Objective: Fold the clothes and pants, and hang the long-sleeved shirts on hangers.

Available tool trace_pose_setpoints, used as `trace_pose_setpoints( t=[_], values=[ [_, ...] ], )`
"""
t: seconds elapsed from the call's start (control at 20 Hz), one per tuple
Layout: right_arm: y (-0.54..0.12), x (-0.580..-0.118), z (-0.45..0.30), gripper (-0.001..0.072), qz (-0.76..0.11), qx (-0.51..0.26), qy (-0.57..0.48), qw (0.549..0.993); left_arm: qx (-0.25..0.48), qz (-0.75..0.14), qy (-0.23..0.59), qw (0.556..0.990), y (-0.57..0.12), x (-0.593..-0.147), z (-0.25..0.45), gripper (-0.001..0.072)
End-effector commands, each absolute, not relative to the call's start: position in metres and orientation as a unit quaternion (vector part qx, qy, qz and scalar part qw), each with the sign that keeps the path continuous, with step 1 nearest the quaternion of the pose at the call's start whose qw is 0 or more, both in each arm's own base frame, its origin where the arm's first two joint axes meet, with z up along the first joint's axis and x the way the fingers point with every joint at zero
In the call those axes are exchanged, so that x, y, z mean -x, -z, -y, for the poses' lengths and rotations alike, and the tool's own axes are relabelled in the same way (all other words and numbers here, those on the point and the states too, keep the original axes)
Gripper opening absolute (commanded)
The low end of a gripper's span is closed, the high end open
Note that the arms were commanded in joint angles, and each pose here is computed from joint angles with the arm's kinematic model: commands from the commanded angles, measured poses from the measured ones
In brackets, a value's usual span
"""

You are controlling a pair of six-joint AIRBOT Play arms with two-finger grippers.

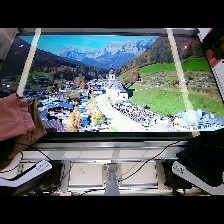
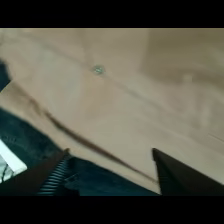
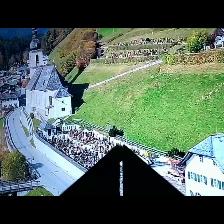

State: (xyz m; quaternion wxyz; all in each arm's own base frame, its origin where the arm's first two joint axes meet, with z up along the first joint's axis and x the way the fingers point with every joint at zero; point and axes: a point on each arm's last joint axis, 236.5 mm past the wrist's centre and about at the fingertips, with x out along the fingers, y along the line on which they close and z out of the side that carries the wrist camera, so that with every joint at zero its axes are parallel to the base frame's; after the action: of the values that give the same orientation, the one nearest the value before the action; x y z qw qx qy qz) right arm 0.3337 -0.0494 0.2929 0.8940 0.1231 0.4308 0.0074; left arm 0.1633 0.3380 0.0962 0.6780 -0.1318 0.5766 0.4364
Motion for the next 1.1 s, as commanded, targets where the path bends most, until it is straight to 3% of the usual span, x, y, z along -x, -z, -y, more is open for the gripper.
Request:
trace_pose_setpoints(
  t=[0.0, 0.25, 0.7, 0.9, 1.0, 1.05],
  values=[
    [-0.293, -0.334, 0.049, 0.0031, -0.431, -0.123, -0.008, 0.894, 0.238, -0.528, -0.483, 0.656, -0.081, -0.116, -0.365, 0.0702],
    [-0.293, -0.334, 0.049, 0.0031, -0.431, -0.123, -0.008, 0.894, 0.295, -0.474, -0.509, 0.655, -0.062, -0.093, -0.399, 0.0719],
    [-0.293, -0.334, 0.049, 0.0031, -0.431, -0.123, -0.008, 0.894, 0.345, -0.361, -0.519, 0.694, -0.049, -0.132, -0.442, 0.072],
    [-0.293, -0.334, 0.049, 0.0031, -0.431, -0.123, -0.008, 0.894, 0.402, -0.355, -0.487, 0.689, -0.019, -0.153, -0.438, 0.0719],
    [-0.293, -0.334, 0.049, 0.0031, -0.431, -0.123, -0.008, 0.894, 0.431, -0.341, -0.47, 0.691, -0.012, -0.168, -0.436, 0.0683],
    [-0.293, -0.334, 0.049, 0.0031, -0.431, -0.123, -0.008, 0.894, 0.437, -0.33, -0.466, 0.695, -0.013, -0.173, -0.438, 0.0581]
  ],
)
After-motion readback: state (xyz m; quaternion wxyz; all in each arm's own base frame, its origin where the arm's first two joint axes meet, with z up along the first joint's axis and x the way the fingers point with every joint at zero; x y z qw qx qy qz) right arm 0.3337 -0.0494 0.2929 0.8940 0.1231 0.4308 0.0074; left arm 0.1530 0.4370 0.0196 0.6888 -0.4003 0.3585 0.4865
